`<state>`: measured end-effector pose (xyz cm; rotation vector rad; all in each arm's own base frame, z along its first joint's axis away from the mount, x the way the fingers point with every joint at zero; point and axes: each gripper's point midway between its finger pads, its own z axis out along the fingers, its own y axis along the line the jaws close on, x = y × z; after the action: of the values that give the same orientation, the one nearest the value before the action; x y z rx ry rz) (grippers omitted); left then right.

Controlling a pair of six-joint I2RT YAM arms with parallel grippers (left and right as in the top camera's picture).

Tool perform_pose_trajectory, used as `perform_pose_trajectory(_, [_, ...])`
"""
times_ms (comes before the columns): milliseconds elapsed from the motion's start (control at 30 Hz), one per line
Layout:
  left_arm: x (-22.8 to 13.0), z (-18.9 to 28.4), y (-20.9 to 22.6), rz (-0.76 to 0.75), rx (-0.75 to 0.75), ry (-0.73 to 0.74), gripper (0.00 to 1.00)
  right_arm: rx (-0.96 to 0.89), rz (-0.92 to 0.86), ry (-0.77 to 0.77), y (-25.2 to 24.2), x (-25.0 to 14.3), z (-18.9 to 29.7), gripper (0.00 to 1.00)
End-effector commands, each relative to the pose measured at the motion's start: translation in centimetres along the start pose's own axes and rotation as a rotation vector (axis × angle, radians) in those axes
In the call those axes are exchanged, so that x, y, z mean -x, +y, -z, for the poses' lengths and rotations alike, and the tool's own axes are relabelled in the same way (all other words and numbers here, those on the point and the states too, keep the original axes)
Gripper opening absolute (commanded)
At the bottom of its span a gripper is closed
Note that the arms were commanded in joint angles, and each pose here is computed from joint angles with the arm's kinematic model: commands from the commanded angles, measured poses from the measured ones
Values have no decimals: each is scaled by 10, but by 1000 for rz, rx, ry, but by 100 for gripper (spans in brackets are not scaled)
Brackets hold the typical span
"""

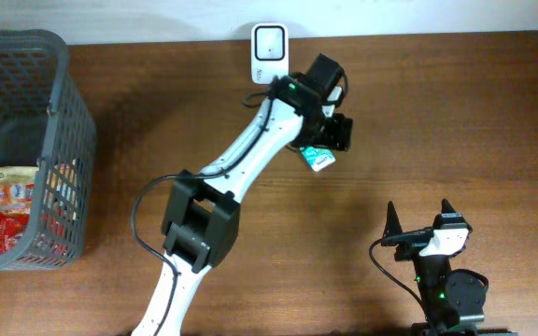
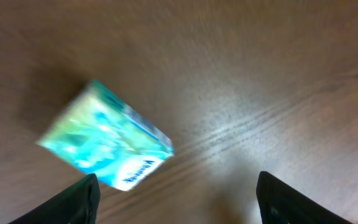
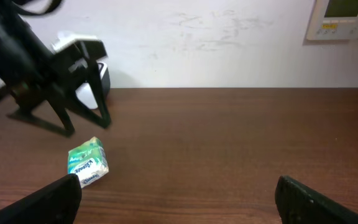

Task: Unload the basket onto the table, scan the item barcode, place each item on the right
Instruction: 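Carry the green tissue pack to the table center and release it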

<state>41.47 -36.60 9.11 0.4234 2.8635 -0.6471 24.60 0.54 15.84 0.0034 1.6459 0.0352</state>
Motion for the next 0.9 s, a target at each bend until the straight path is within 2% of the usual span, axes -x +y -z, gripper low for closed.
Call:
perform_pose_trajectory(0, [53,123,23,-2,21,-210,80,-14,-6,5,-3,-3,0,99])
perform_pose_trajectory(33, [62,195,49,53,66,-312,81,-14,-6,5,-3,-3,0,99])
perform_pose_trajectory(67, [43,300,96,172,124,-425,88,-14,-6,5,-3,-3,0,98])
perform_pose_trajectory(100, [29,351,126,242,160,-501,89,-14,-6,5,-3,-3,0,99])
perform_pose_trajectory(133, [17,411,164,321,210,-639,99,-14,-6,5,-3,-3,0,99])
perform_pose_trajectory(167, [-10,475,219,465,293,-787,99,-14,-6,5,-3,-3,0,99])
perform_pose_trajectory(200, [-56,525,294,674,448,-875,99,-14,-6,5,-3,-3,0,99])
perform_pose_trajectory(233, [-139,556,377,962,757,-826,99,-14,-6,5,-3,-3,0,98])
perform_pose_trajectory(267, [-173,544,408,1103,818,-739,99,-14,-6,5,-3,-3,0,99])
perform_pose_trajectory(300, [-184,516,427,1197,795,-659,99,-14,-6,5,-3,-3,0,99])
perform_pose_trajectory(333, [-191,470,452,1253,765,-541,100,-14,-6,5,-3,-3,0,98])
perform_pose_trajectory(367, [-205,415,477,1289,742,-419,71,-14,-6,5,-3,-3,0,99])
perform_pose_trajectory(400, [-222,380,489,1379,746,-360,70,-14,-6,5,-3,-3,0,99])
perform_pose_trajectory(467, [-232,339,514,1389,757,-355,69,-14,-6,5,-3,-3,0,98])
perform_pose_trajectory(500, [-242,325,525,1489,794,-398,59,-14,-6,5,-3,-3,0,99])
perform_pose_trajectory(600, [-244,294,549,1473,801,-477,58,-14,-6,5,-3,-3,0,98])
perform_pose_trajectory(667, [-245,291,554,1470,812,-499,57,-14,-6,5,-3,-3,0,98])
perform_pose_trajectory(700, [-247,295,556,1469,838,-504,48,-14,-6,5,-3,-3,0,98])
perform_pose_trajectory(733, [-246,296,558,1460,843,-512,20,-14,-6,5,-3,-3,0,99])
perform_pose_trajectory(800, [-235,315,556,1334,864,-504,0,-14,-6,5,-3,-3,0,98])
perform_pose_trajectory(833, [-208,359,537,1279,806,-630,0,-14,-6,5,-3,-3,0,99])
perform_pose_trajectory(867, [-154,422,478,1124,581,-876,0,-14,-6,5,-3,-3,0,99])
